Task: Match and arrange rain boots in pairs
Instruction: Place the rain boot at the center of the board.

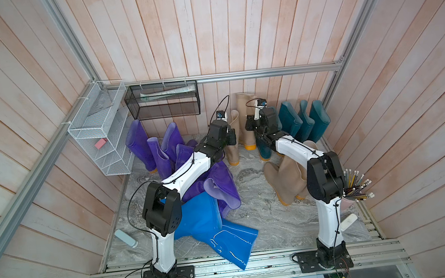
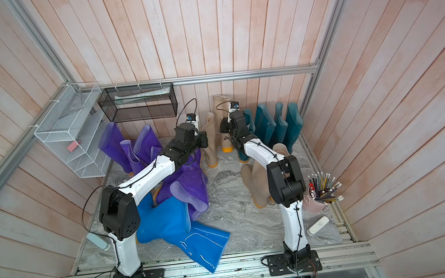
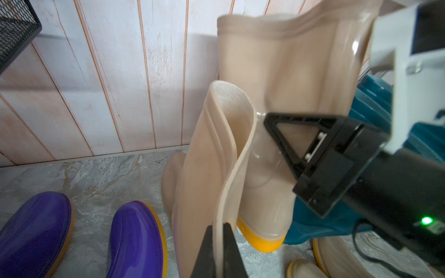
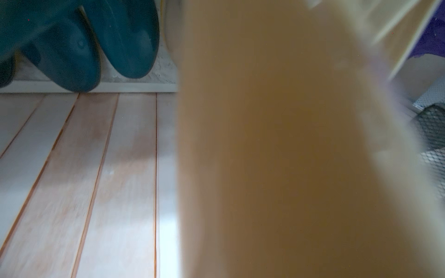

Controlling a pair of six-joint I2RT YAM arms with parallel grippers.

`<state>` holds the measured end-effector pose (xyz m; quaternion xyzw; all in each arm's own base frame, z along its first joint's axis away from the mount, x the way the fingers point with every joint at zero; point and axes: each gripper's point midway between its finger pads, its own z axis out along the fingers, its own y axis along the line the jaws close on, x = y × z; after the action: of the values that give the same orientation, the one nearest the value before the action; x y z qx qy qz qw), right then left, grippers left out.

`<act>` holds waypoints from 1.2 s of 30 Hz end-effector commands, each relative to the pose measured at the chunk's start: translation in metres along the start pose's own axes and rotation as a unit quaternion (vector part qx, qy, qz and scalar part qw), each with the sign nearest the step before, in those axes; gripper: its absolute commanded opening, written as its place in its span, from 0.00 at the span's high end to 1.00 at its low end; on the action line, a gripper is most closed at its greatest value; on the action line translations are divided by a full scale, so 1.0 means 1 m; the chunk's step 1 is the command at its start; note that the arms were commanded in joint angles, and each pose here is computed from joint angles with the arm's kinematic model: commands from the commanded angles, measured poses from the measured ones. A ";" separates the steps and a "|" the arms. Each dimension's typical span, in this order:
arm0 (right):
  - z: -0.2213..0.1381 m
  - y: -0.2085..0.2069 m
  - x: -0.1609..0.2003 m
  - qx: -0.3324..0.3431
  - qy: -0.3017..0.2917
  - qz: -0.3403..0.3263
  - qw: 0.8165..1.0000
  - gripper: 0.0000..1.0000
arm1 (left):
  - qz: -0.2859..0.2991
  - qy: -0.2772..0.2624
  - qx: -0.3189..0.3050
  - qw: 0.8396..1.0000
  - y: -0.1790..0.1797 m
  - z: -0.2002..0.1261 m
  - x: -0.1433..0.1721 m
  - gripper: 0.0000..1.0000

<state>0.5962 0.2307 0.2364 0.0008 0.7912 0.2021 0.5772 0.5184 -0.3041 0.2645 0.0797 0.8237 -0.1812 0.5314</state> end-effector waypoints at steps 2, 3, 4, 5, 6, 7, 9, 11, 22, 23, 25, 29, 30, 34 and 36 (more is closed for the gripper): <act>-0.010 0.003 -0.011 -0.018 -0.044 0.005 0.999 1.00 | -0.007 -0.014 0.011 1.000 0.000 -0.010 -0.012 1.00; -0.011 0.002 -0.006 -0.017 -0.039 0.006 0.999 1.00 | -0.007 -0.015 0.013 1.000 -0.001 -0.011 -0.013 1.00; -0.012 0.000 -0.001 -0.013 -0.032 0.004 0.999 1.00 | -0.008 -0.014 0.016 1.000 -0.001 -0.011 -0.012 1.00; -0.014 -0.001 0.005 -0.008 -0.026 0.001 1.000 1.00 | -0.009 -0.014 0.018 1.000 -0.002 -0.011 -0.013 1.00; -0.016 -0.001 0.010 -0.009 -0.023 0.002 1.000 0.93 | -0.011 -0.013 0.019 1.000 -0.002 -0.011 -0.012 1.00; -0.019 -0.003 0.014 -0.011 -0.017 0.005 1.000 0.81 | -0.012 -0.012 0.021 1.000 -0.002 -0.011 -0.012 1.00; -0.028 -0.001 0.018 -0.013 -0.013 0.005 1.000 0.70 | -0.013 -0.011 0.027 1.000 -0.005 -0.013 -0.012 1.00; -0.038 -0.003 0.016 -0.009 -0.015 0.005 1.000 0.56 | -0.013 -0.011 0.032 0.999 -0.006 -0.015 -0.012 1.00; -0.067 0.015 -0.014 -0.023 -0.015 -0.005 1.000 0.31 | -0.016 -0.006 0.063 0.998 -0.017 -0.019 -0.016 0.88; -0.068 0.016 -0.015 -0.024 -0.015 -0.007 1.000 0.31 | -0.016 -0.005 0.064 0.998 -0.018 -0.019 -0.016 0.88; -0.073 0.014 -0.017 -0.018 -0.019 -0.010 1.000 0.32 | -0.016 -0.004 0.069 0.997 -0.020 -0.019 -0.017 0.93; -0.086 0.011 -0.029 -0.004 -0.031 -0.016 0.999 0.32 | -0.020 -0.003 0.088 0.996 -0.027 -0.022 -0.020 0.94; -0.091 0.012 -0.035 -0.003 -0.038 -0.019 0.999 0.31 | -0.022 -0.003 0.091 0.996 -0.028 -0.022 -0.021 0.93; -0.116 0.021 -0.066 -0.009 -0.066 -0.028 0.997 0.28 | -0.026 -0.003 0.110 0.994 -0.035 -0.023 -0.025 0.95; -0.127 0.023 -0.080 -0.007 -0.075 -0.034 0.997 0.26 | -0.032 -0.001 0.124 0.992 -0.041 -0.021 -0.027 0.96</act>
<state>0.5125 0.2021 0.3132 -0.0128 0.7603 0.2012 0.6175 0.5025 -0.3231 0.2677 0.1113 0.8215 -0.2574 0.4965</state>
